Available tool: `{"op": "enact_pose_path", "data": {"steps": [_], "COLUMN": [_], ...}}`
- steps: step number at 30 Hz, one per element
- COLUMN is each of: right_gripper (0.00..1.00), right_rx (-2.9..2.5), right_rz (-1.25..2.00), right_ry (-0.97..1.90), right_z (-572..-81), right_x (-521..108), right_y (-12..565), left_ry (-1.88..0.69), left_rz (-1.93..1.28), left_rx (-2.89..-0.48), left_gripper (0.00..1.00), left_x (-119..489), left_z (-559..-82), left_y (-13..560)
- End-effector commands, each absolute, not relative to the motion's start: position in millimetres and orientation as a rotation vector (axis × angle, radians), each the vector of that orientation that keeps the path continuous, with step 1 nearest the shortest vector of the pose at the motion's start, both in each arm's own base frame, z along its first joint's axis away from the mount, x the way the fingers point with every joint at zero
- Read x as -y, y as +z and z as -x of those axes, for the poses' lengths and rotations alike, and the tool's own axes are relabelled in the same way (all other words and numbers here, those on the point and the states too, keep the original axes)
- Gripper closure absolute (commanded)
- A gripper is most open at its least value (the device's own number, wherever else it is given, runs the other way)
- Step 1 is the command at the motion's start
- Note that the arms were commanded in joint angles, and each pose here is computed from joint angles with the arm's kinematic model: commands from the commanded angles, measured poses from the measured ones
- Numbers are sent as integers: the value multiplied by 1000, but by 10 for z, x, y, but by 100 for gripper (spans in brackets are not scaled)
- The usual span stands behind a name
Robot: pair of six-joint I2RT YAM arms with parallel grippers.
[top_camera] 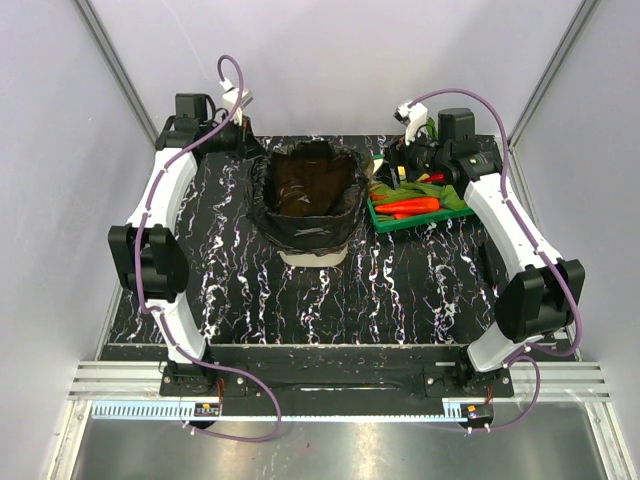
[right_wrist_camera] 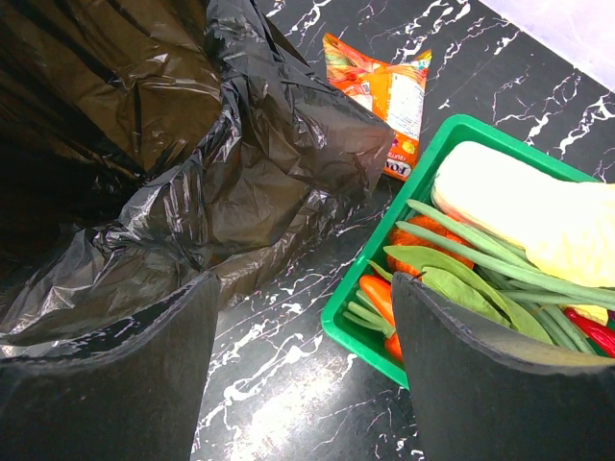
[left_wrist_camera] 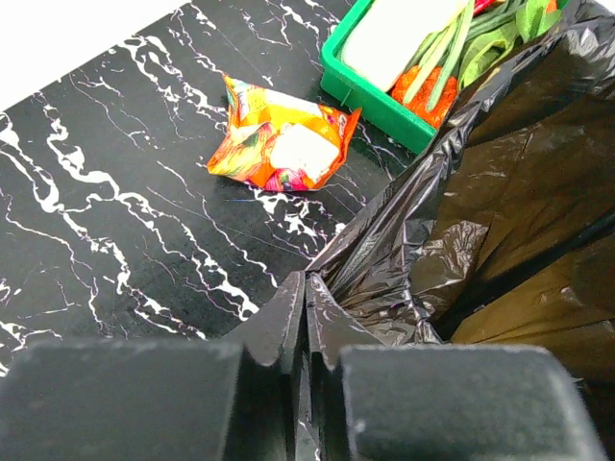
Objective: Put the trash bags into the trash bin
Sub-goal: Place the trash bag in the trash bin.
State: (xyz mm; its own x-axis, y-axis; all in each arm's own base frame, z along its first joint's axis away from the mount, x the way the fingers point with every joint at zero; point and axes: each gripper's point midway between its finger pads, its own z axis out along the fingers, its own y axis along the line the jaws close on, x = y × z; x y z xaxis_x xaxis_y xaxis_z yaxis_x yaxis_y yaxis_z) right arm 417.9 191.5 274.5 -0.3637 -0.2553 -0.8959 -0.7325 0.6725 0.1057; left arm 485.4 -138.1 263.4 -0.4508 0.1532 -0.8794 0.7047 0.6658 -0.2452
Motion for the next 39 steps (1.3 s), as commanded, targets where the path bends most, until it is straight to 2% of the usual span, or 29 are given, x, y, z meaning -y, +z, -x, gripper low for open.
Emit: {"op": "enact_pose_path", "data": {"steps": [1, 14, 21, 24, 27, 29, 32, 34, 36, 39], "right_gripper": [22, 22, 24, 24, 27, 30, 44, 52, 60, 71], "right_rx": [-1855, -1826, -1731, -1713, -1724, -1735, -1769, -1795, -1822, -1858], "right_rz": [786, 826, 1006, 1092, 1160, 1196, 1267, 1309, 1374, 1525], "right_ry": [652, 694, 652, 631, 652, 653, 651, 647, 655, 700], "right_z": [-4146, -4142, -3922, -3851, -3827, -3826, -3851, -3897, -3909, -3782], "right_x": [-1993, -2092, -2476, -2718, -2964, -3106, -3291, -3380, -3439, -3445], "right_y": [2933, 3065, 3377, 3388, 3266, 3195, 2993, 2871, 2736, 2526], "left_ry": [-738, -761, -751, -739, -728, -729, -731, -722, -717, -716], "left_rz": [-708, -741, -765, -762, -741, -733, -727, -727, -725, -724], "left_rx": [-1921, -1971, -1982, -1984, -1983, -1979, -1972, -1960, -1950, -1940], "left_gripper": [93, 90, 93, 99, 100, 100, 100, 94, 94, 93], "left_x": [1354, 1407, 1510, 1516, 1505, 1515, 1527, 1524, 1524, 1540], "left_z": [-4901, -4882, -4889, -4899, -4919, -4936, -4946, -4961, -4963, -4971], "left_y": [2624, 2253, 2124, 2095, 2061, 2052, 2071, 2103, 2138, 2176]}}
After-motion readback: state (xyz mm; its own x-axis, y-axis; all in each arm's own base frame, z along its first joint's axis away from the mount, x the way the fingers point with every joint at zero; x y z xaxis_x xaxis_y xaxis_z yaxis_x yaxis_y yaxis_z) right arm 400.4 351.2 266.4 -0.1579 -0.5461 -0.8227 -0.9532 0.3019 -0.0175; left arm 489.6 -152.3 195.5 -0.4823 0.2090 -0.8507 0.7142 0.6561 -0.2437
